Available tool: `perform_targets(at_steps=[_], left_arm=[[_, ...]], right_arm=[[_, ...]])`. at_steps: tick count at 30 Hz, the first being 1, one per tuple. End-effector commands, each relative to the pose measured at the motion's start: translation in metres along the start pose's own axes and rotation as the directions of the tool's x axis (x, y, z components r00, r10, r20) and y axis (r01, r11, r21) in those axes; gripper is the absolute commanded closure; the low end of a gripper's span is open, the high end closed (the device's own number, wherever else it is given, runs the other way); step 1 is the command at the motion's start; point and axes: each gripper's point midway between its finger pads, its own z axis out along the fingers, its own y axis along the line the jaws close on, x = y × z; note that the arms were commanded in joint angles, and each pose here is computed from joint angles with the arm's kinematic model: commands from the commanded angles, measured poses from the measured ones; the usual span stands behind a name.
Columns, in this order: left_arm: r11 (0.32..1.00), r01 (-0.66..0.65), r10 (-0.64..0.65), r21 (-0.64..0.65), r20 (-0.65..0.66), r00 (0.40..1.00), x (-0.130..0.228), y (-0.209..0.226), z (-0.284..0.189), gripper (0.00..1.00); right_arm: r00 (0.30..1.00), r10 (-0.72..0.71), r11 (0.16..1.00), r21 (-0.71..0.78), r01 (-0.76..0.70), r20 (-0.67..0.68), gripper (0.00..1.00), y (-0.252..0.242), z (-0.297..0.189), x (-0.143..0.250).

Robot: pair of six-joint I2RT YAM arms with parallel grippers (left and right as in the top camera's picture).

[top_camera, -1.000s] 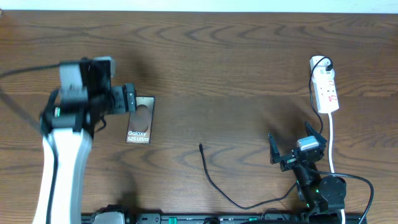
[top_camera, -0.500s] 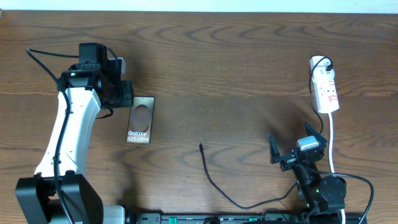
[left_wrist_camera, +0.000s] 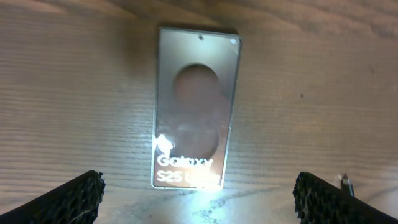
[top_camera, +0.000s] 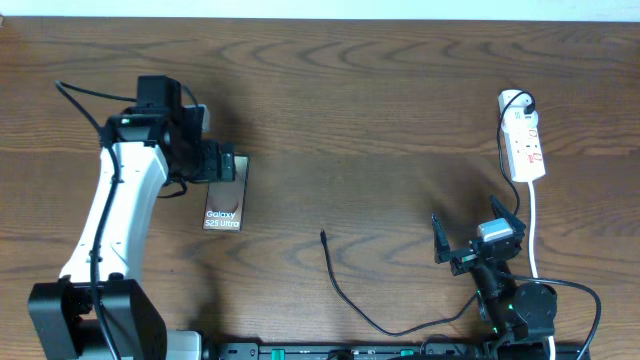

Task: Plug charger to phone and switch on socket
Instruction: 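Move the left gripper over the silver phone and lower onto it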

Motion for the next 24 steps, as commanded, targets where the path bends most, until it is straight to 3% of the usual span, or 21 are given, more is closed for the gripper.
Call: perform_targets(at_steps=[1,13,24], left_arm=[[0.999,-0.030,0.029,-0.031,-0.024,0.999,0.008,-0.003,0.008,0.02],[0.998,-0.039,0.037,-0.050,-0.036,0.999,0.013,0.000,0.028,0.02],[0.998,-0.027,0.017,-0.055,-0.181,0.983,0.028,0.009,0.083,0.02]], right_arm=[[1.000,0.014,1.000,0.007,-0.014,-0.001,0.01,-0.001,0.000,0.000],[1.000,0.014,1.000,0.007,-0.014,-0.001,0.01,-0.001,0.000,0.000],[1.000,0.014,1.000,0.007,-0.014,-0.001,0.01,-0.001,0.000,0.000]])
